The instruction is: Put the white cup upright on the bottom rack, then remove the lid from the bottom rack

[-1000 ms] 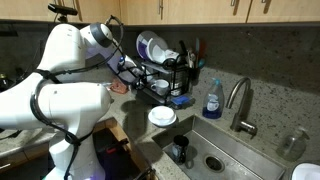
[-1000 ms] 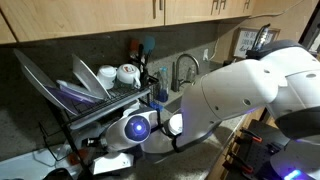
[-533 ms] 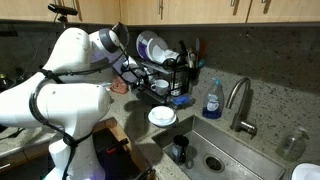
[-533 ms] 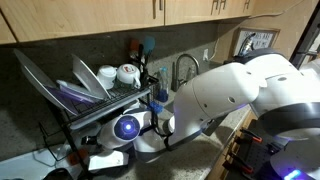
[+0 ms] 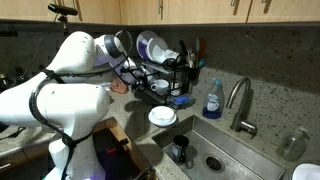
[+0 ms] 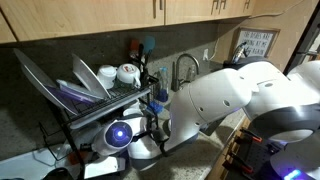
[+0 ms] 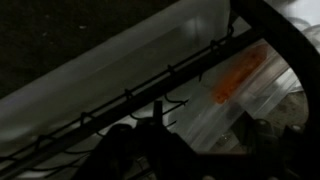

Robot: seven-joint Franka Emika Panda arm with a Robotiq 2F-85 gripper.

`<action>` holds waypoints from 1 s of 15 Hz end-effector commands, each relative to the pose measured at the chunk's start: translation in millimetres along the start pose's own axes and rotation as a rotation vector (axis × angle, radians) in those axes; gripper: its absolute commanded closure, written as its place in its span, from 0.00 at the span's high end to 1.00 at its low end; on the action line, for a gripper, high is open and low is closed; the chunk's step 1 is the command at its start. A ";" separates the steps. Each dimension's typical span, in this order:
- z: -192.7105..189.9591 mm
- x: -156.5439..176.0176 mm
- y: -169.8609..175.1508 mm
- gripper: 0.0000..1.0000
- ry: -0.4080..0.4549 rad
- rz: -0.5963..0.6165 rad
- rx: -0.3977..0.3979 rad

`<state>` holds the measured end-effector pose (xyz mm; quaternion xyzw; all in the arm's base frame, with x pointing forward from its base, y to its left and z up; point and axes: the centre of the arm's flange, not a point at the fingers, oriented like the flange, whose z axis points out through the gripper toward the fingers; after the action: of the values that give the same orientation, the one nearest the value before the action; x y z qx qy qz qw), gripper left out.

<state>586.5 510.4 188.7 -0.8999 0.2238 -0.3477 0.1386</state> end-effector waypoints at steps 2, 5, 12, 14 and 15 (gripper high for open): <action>-7.3 10.2 -6.1 0.31 0.021 -0.002 0.012; -14.8 17.8 -1.0 0.07 0.036 0.005 0.020; -26.0 26.3 12.0 0.03 0.058 -0.007 0.010; -33.4 27.1 13.5 0.03 0.064 -0.022 0.008; -37.7 27.0 13.8 0.03 0.068 -0.033 0.002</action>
<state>595.8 493.6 202.9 -0.8922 0.2184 -0.3751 0.1244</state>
